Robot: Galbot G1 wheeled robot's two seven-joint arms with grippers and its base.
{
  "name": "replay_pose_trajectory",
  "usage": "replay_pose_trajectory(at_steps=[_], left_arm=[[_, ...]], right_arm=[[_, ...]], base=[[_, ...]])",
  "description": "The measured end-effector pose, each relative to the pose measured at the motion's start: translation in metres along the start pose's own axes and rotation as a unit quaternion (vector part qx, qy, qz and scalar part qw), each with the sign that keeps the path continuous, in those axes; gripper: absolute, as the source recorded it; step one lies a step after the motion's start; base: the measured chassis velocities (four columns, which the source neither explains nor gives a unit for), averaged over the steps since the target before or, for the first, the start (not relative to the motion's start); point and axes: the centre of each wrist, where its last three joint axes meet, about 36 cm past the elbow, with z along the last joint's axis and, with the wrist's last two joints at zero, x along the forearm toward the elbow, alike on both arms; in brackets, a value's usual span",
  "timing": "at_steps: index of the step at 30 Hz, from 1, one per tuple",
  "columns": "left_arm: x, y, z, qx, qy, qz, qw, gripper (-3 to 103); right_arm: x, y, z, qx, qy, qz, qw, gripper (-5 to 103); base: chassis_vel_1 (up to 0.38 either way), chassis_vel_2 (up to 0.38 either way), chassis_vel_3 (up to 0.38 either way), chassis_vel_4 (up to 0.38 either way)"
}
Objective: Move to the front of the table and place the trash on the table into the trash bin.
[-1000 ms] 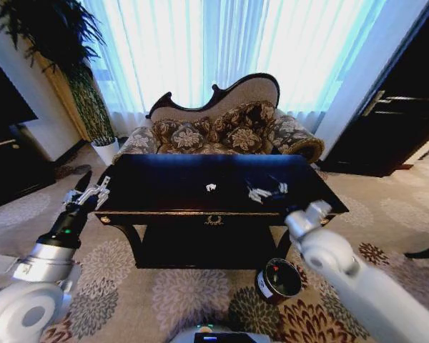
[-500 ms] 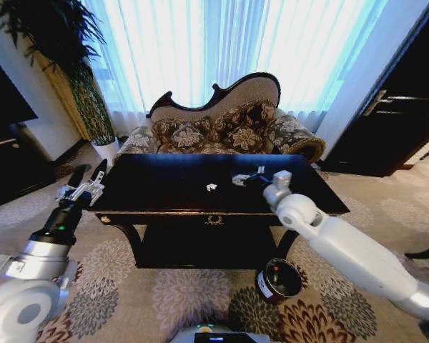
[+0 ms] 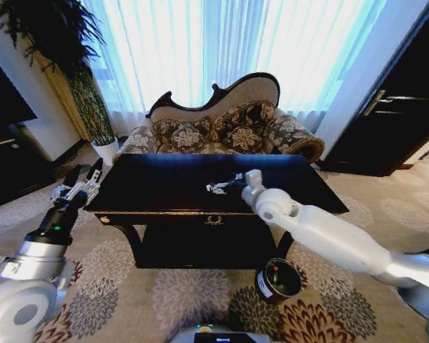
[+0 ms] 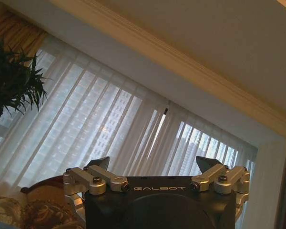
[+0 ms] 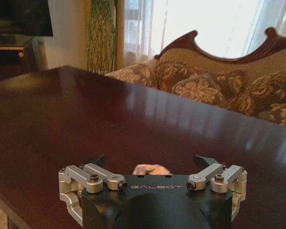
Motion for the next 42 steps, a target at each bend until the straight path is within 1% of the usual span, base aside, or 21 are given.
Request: replay_pose_trajectory(at_steps=[6, 10, 18, 29, 37, 38, 40, 42], left_arm=[[0.001, 0.003, -0.003, -0.003, -0.004, -0.004, 1.0, 100], [0.0, 0.005, -0.001, 0.002, -0.004, -0.005, 1.0, 100], [0.0, 0.006, -0.001, 0.0, -0.004, -0.005, 1.0, 100], [0.001, 0.006, -0.002, -0.002, -0.004, -0.006, 1.0, 100], [0.001, 0.007, -0.003, -0.003, -0.005, -0.007, 1.0, 100], [0.001, 0.007, -0.003, -0.003, -0.005, -0.007, 1.0, 100], [0.001, 0.007, -0.003, -0.004, -0.006, -0.008, 0.9999, 100], [0.001, 0.008, -0.003, -0.004, -0.006, -0.008, 0.9999, 100]], right_arm=[[-0.015, 0.008, 0.007, 0.002, 0.012, -0.005, 1.0, 100], [-0.027, 0.008, 0.01, 0.01, 0.005, 0.007, 1.0, 100], [-0.036, 0.003, 0.01, 0.015, 0.003, 0.02, 1.0, 100], [-0.043, 0.01, 0.019, 0.013, 0.013, 0.016, 1.0, 100], [-0.05, 0.01, 0.024, 0.017, 0.017, 0.02, 1.0, 100], [-0.05, 0.01, 0.025, 0.018, 0.018, 0.02, 0.999, 103], [-0.052, 0.009, 0.026, 0.02, 0.019, 0.02, 0.999, 101], [-0.053, 0.009, 0.027, 0.021, 0.019, 0.02, 0.999, 96]], base=[[0.0, 0.0, 0.0, 0.0], [0.0, 0.0, 0.0, 0.0], [0.0, 0.0, 0.0, 0.0], [0.0, 0.0, 0.0, 0.0], [0.0, 0.0, 0.0, 0.0], [0.0, 0.0, 0.0, 0.0], [0.0, 0.0, 0.0, 0.0], [0.0, 0.0, 0.0, 0.0]])
